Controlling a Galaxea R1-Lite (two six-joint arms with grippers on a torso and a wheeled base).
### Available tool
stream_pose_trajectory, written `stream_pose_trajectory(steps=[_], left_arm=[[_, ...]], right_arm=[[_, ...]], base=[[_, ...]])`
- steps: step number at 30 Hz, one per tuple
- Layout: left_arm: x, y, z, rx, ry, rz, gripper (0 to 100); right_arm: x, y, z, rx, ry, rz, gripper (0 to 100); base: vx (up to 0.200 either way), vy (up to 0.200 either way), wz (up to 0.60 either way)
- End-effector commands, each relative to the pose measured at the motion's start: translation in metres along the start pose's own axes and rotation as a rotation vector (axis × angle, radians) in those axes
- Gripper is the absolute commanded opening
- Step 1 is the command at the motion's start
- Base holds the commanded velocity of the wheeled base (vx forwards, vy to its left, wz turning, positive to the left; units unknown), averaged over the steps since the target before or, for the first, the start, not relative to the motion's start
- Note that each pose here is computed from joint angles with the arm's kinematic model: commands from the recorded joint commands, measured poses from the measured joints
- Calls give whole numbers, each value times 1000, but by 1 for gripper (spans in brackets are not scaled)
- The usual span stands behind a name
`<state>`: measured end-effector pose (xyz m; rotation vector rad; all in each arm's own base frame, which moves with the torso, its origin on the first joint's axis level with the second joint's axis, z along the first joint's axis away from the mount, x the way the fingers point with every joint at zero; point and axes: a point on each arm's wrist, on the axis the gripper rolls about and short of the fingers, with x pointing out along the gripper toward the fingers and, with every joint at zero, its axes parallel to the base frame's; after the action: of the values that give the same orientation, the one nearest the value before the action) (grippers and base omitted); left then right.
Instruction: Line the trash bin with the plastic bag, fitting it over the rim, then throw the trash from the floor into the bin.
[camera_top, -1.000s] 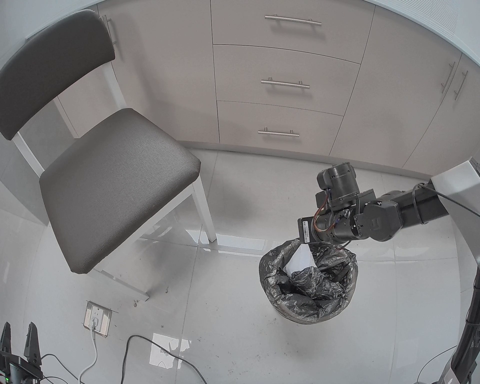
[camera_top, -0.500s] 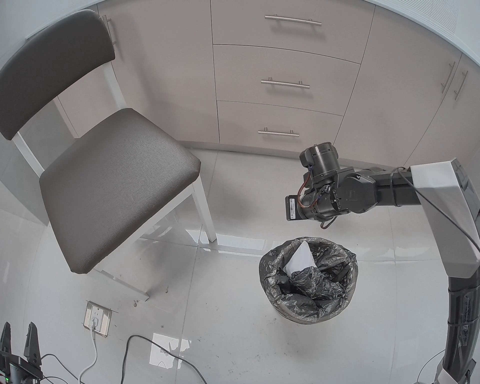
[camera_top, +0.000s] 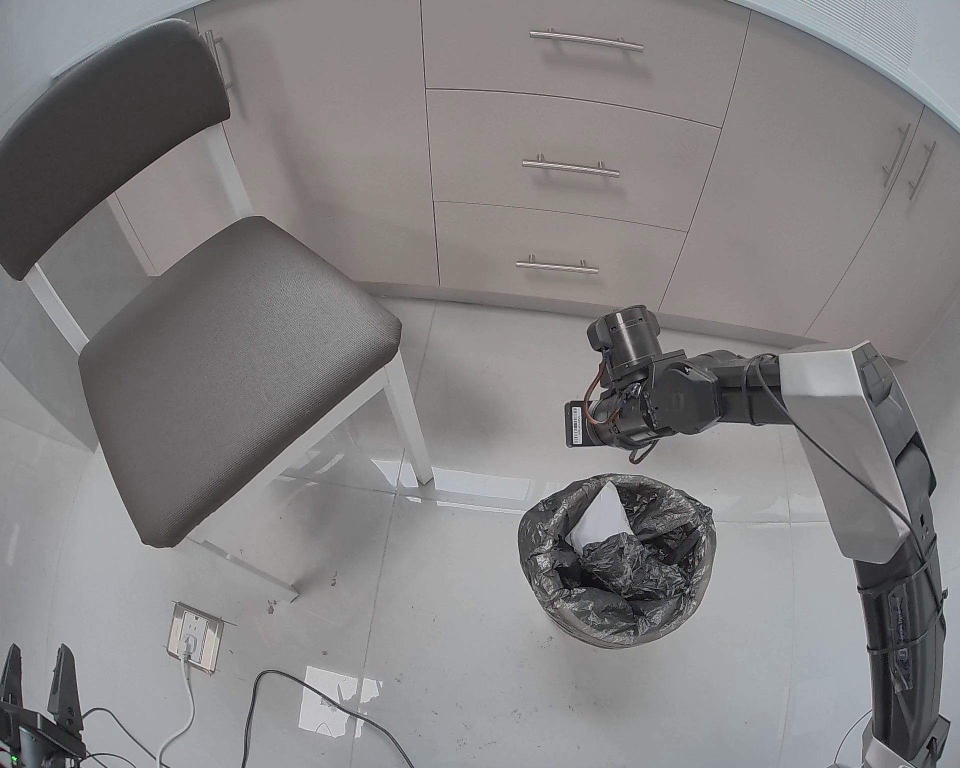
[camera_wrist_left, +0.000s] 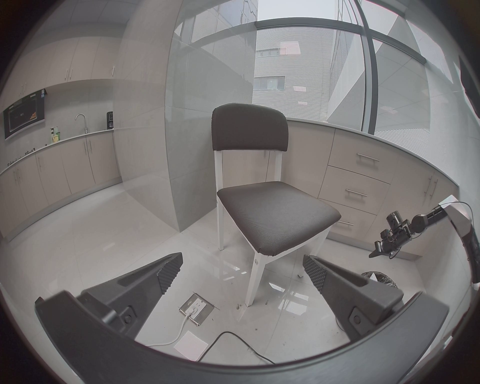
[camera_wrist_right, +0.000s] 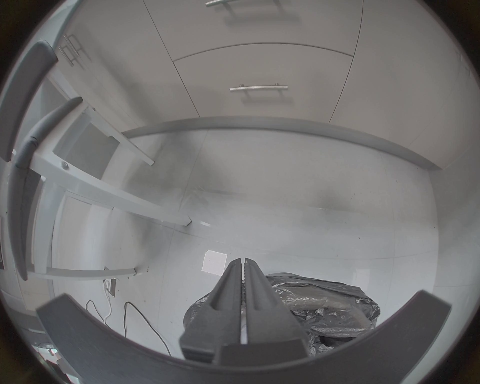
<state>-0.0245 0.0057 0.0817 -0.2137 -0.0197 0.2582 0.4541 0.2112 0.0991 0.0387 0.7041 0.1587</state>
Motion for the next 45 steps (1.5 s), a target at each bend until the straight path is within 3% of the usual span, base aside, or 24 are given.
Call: stream_pose_trajectory(steps=[1,16,28,38,45], left_arm=[[-1,0,0,-4,-14,-4,100],[-1,0,0,-4,-14,-4,100],[-1,0,0,-4,-14,-4,100],[-1,0,0,-4,-14,-2,100],[-1,0,0,-4,-14,-2,100]], right_arm=[[23,-5,-14,0,40,-19,0],[33,-14,-33,-18,200,-58,0],[45,-16,-47,-13,248,-72,0],[39,-25,-40,16,255,-90,0],[6,-28,-13,38,209,-82,0]], base=[[0,0,0],[0,0,0],[0,0,0],[0,0,0],[0,0,0]])
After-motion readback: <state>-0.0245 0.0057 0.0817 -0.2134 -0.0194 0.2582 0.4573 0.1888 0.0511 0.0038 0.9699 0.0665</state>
